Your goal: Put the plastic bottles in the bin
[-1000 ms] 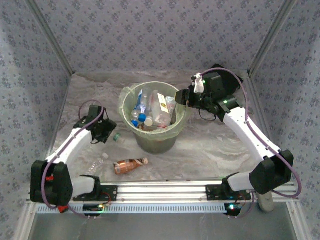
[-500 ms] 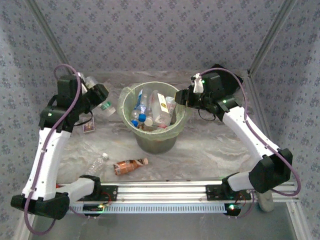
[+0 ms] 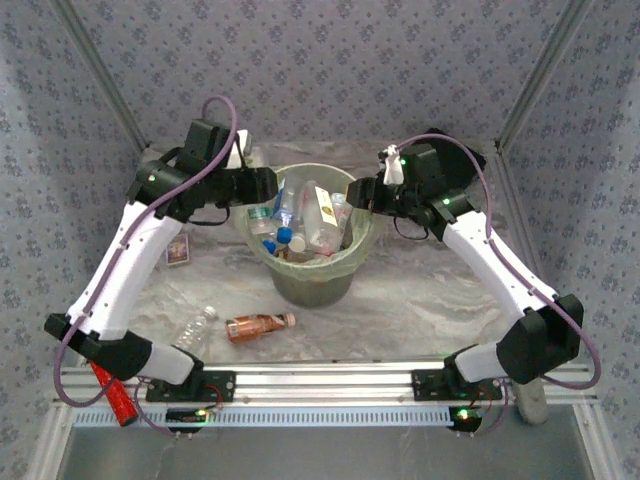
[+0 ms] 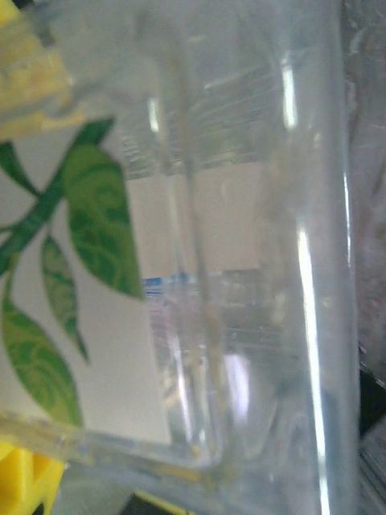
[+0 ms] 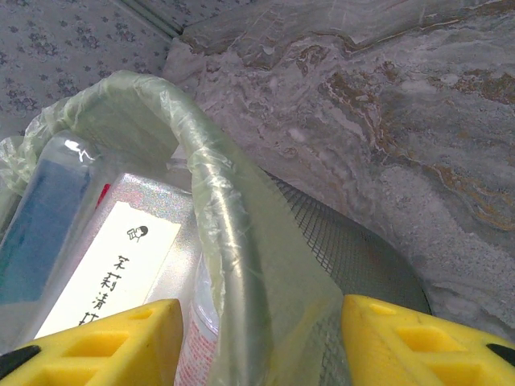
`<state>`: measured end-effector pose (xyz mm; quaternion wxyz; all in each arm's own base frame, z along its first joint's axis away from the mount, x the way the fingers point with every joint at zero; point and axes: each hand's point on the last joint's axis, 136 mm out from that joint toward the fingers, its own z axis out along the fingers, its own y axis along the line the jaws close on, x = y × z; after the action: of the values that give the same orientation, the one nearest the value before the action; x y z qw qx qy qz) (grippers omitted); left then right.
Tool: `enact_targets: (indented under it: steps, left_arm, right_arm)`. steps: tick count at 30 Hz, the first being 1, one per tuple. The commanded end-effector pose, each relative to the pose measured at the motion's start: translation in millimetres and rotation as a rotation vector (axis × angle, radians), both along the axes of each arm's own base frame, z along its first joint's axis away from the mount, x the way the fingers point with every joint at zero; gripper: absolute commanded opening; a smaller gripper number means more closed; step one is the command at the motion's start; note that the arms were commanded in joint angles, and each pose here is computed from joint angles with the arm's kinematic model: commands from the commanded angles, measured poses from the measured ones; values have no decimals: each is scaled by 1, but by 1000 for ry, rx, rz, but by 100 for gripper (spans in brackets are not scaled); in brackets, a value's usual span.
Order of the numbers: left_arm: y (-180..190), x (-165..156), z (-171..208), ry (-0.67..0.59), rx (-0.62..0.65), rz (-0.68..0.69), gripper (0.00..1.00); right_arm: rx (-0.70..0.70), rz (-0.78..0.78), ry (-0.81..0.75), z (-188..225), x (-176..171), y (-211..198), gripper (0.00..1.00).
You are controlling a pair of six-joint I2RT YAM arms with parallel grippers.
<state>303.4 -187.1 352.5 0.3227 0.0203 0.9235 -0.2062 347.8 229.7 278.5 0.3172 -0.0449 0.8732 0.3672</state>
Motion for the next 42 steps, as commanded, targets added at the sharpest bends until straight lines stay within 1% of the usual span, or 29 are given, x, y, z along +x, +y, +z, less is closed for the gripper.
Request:
enact_targets:
  steps: [1, 2, 4, 5, 7, 11, 12, 16, 20, 22, 26, 29, 34, 37, 41, 42]
  left_arm:
    - [16, -17, 11, -33, 38, 7, 54]
    - [14, -19, 12, -39, 27, -3, 58]
    - [7, -21, 13, -47, 3, -35, 74]
    - [3, -22, 14, -54, -10, -57, 79]
    - [0, -21, 17, -68, -22, -71, 82]
    - [0, -16, 29, -125, -26, -72, 83]
    - [2, -13, 32, -139, -17, -61, 81]
    - [10, -3, 35, -173, 14, 1, 65]
    - [21, 11, 25, -186, 86, 63, 54]
    - [18, 14, 17, -171, 91, 62, 50]
    - [10, 17, -9, -103, 71, 60, 41]
    - [3, 16, -32, -46, 53, 54, 36]
    - [-7, 13, -61, 14, 55, 35, 33]
    - [-5, 12, -73, 41, 64, 47, 31]
    - [-1, 8, -88, 68, 78, 66, 30]
    - [0, 7, -90, 74, 79, 69, 30]
  right_arm:
    - [-12, -1, -23, 10, 1, -1, 56]
    - [-10, -1, -25, 12, 1, -2, 56]
    - [-9, 1, -30, 14, 2, -1, 56]
    - [-9, 0, -33, 15, 2, -1, 56]
    - [-9, 2, -44, 19, 3, -1, 58]
    - [-16, 11, -78, 32, 1, -2, 67]
    - [-19, 13, -88, 37, 1, -2, 68]
    - [-18, 23, -139, 57, -3, -3, 72]
    - [-17, 33, -187, 75, -7, -2, 72]
    - [-18, 33, -190, 76, -8, -2, 72]
    - [-18, 40, -177, 71, -10, 0, 71]
    - [-15, 58, -181, 72, -13, 6, 70]
    - [-26, 124, -208, 78, -20, 24, 67]
    - [-60, 164, -218, 77, -25, 36, 66]
    - [-110, 177, -241, 73, -27, 42, 65]
    - [-135, 185, -221, 65, -31, 42, 64]
